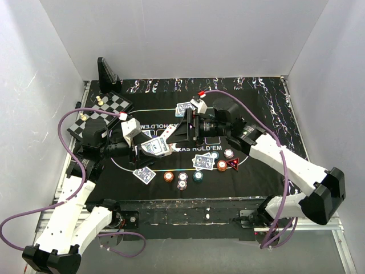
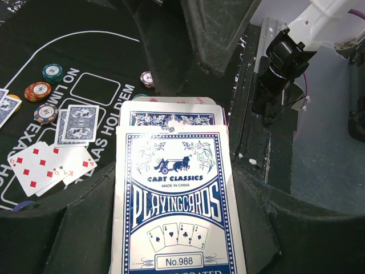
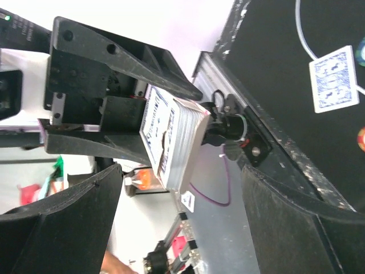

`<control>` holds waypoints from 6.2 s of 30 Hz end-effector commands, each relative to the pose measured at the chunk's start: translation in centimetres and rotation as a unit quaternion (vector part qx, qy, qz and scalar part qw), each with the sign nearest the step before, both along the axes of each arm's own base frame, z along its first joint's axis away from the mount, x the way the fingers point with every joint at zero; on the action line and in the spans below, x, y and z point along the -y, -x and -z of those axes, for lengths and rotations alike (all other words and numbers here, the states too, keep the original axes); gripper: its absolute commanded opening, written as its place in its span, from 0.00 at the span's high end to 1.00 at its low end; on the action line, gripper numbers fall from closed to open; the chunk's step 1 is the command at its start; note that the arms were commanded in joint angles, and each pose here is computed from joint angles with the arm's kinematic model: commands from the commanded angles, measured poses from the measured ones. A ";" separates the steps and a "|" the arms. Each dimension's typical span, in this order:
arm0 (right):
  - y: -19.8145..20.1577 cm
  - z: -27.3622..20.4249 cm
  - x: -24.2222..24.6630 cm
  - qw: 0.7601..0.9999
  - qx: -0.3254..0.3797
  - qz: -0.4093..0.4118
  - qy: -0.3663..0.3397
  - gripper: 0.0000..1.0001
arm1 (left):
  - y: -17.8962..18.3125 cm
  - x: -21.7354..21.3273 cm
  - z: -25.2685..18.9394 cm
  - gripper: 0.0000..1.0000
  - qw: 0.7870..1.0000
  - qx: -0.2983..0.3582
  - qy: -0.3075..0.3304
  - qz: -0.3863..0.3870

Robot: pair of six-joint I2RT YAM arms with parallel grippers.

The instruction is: Distribute texas hold em gaming equipment

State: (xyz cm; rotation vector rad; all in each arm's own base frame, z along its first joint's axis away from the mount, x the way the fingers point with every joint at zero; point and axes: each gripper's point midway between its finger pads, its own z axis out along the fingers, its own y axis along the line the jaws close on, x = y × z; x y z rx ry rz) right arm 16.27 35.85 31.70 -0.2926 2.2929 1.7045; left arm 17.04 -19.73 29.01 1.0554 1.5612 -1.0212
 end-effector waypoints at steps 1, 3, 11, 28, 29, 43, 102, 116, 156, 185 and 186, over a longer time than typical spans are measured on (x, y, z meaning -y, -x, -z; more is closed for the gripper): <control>0.8 -4.8 -1.5 0.992 0.025 -0.054 -0.109 0.09 | 0.4 0.2 -1.8 1.00 1.000 0.026 0.015 0.011; 0.5 -4.6 -2.1 0.992 0.013 -0.060 -0.111 0.09 | 0.3 0.2 -1.9 1.00 1.000 0.025 0.016 0.010; 1.2 -3.4 -3.8 0.989 -0.031 -0.083 -0.114 0.32 | -0.3 0.1 -2.9 1.00 0.999 0.048 0.014 -0.001; 1.4 -2.0 -4.6 0.989 -0.068 -0.072 -0.110 0.99 | -0.3 0.2 -3.0 0.89 0.999 0.031 0.014 0.001; 1.5 -1.9 -4.5 0.989 -0.069 -0.071 -0.109 0.99 | -0.2 0.2 -3.0 0.87 1.000 0.027 0.013 0.001; 1.1 2.3 -1.1 0.995 -0.064 -0.041 -0.061 0.99 | 0.9 -2.3 -1.7 0.00 0.995 -0.017 -0.028 -0.094; -0.6 31.4 -8.6 0.933 -0.038 -0.061 0.352 0.77 | -6.4 -11.0 -1.5 0.00 0.917 -0.084 -0.077 -0.381; -1.2 30.0 -6.8 0.927 -0.011 -0.034 0.373 0.27 | -6.7 -11.0 -0.5 0.00 0.916 -0.092 -0.082 -0.383; -14.2 11.2 29.1 0.822 0.089 0.475 0.302 0.12 | -13.0 -16.9 4.7 0.00 0.884 -0.129 -0.103 -0.437; -16.7 13.8 41.9 0.632 0.233 0.603 0.428 0.08 | -17.9 -28.2 11.4 0.00 0.778 -0.139 -0.037 -0.611; -16.8 13.9 42.0 0.628 0.241 0.604 0.427 0.08 | -17.8 -28.2 11.6 0.00 0.778 -0.136 -0.037 -0.612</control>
